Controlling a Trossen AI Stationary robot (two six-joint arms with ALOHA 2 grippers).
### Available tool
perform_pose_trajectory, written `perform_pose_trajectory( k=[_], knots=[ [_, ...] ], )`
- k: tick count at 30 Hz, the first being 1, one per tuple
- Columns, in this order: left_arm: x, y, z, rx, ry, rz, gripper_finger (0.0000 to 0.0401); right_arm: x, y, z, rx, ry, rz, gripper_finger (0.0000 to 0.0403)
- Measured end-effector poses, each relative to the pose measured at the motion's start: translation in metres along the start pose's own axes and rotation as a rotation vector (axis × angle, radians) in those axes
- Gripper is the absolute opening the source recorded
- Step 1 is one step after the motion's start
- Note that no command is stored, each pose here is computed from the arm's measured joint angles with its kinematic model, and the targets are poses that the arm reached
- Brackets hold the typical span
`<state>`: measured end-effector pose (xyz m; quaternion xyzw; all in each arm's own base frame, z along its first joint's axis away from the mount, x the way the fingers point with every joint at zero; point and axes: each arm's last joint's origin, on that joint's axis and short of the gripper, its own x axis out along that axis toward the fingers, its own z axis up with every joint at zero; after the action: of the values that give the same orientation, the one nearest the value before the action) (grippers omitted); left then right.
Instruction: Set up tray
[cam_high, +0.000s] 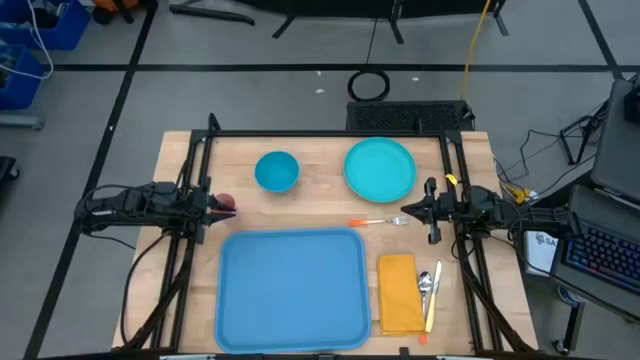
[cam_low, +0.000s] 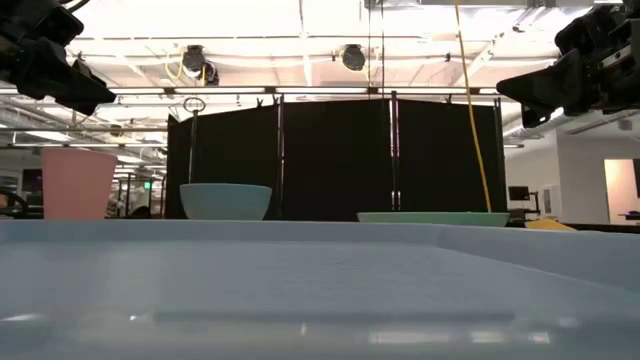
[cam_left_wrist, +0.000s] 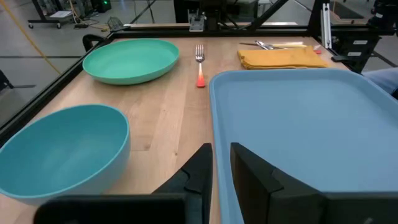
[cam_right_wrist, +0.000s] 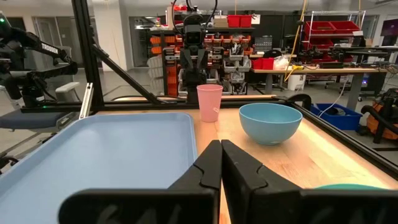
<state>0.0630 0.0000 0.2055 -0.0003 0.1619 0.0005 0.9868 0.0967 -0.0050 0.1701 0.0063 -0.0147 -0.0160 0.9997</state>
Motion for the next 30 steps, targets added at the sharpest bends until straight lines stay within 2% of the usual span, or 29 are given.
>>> perform_pose_trajectory(
  k=[6, 14, 20, 24, 30],
  knots=[
    [0.0, 0.0, 0.0, 0.0, 0.0, 0.0, 0.0061, 0.0, 0.0, 0.0, -0.149, -0.002, 0.0, 0.0],
    [0.0, 0.0, 0.0, 0.0, 0.0, 0.0, 0.0061, 0.0, 0.0, 0.0, -0.153, -0.002, 0.0, 0.0],
    [0.0, 0.0, 0.0, 0.0, 0.0, 0.0, 0.0061, 0.0, 0.0, 0.0, 0.067, -0.003, 0.003, 0.0],
    [0.0, 0.0, 0.0, 0.0, 0.0, 0.0, 0.0061, 0.0, 0.0, 0.003, 0.163, -0.033, 0.004, 0.0],
    [0.0, 0.0, 0.0, 0.0, 0.0, 0.0, 0.0061, -0.001, 0.0, 0.011, 0.208, -0.12, -0.012, 0.0]
  ],
)
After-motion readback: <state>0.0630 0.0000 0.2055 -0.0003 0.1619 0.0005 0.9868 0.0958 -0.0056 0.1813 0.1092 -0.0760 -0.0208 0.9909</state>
